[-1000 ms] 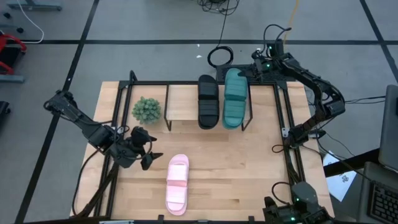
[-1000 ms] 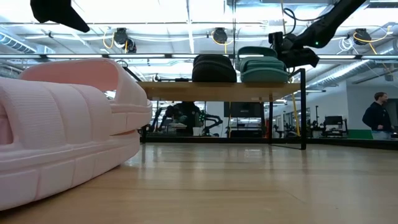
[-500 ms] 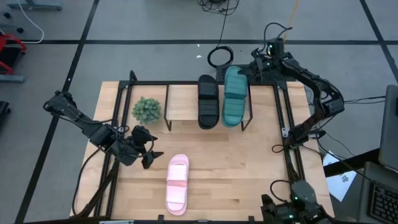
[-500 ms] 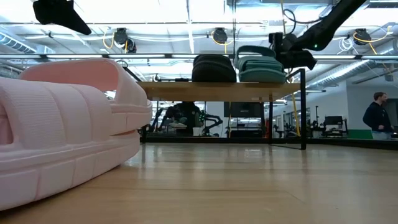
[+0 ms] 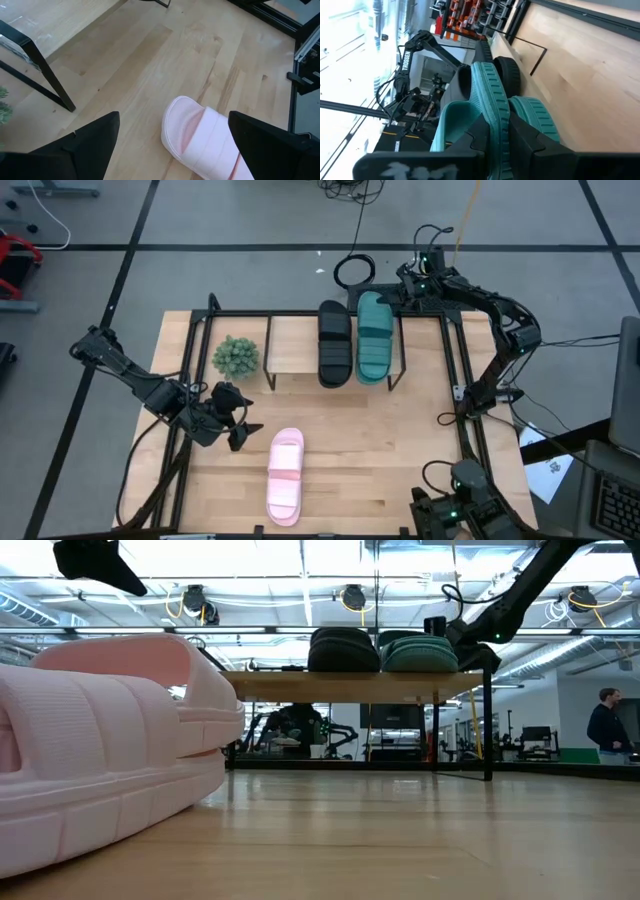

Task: Pick and place slides into the shelf
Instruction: Put the green slippers on the shelf, then put the pink slippers on the shelf

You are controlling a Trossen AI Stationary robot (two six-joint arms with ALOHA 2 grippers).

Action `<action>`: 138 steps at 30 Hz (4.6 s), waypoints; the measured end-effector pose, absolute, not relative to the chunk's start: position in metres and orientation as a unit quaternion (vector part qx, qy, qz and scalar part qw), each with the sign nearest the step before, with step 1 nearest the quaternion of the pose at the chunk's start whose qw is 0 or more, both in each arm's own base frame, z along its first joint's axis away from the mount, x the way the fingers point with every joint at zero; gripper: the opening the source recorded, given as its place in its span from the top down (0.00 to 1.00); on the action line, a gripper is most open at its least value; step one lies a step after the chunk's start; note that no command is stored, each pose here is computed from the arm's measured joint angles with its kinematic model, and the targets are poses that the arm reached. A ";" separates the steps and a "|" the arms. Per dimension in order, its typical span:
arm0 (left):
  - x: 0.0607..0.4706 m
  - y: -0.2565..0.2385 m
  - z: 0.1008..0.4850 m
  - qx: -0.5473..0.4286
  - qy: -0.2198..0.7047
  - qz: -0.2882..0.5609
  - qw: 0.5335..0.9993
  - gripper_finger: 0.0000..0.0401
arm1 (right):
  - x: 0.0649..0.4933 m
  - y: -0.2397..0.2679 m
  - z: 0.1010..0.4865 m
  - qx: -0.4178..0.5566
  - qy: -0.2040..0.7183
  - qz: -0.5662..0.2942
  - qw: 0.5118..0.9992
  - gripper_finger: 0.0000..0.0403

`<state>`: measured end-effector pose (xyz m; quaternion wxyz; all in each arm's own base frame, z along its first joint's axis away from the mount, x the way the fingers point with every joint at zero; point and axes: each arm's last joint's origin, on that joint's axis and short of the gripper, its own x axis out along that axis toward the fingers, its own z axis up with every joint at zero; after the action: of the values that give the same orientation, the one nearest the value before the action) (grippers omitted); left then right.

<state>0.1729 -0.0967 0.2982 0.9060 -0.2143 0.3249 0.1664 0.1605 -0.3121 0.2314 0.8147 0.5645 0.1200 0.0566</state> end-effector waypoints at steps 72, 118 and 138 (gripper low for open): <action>0.173 -0.097 0.298 -0.210 0.328 0.162 0.906 0.06 | 0.165 -0.316 0.214 0.596 0.129 0.071 0.789 0.71; 0.175 -0.092 0.298 -0.198 0.326 0.173 0.908 0.06 | 0.116 -0.292 0.317 0.481 0.050 0.034 0.875 0.71; 0.185 -0.102 0.298 -0.280 0.329 0.128 0.893 0.06 | 0.146 -0.051 0.335 0.365 0.091 0.166 0.911 0.71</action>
<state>0.1854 -0.1023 0.2985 0.8928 -0.2800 0.3286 0.1282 0.1460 -0.0513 0.3347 0.9115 0.3652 0.0909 0.1660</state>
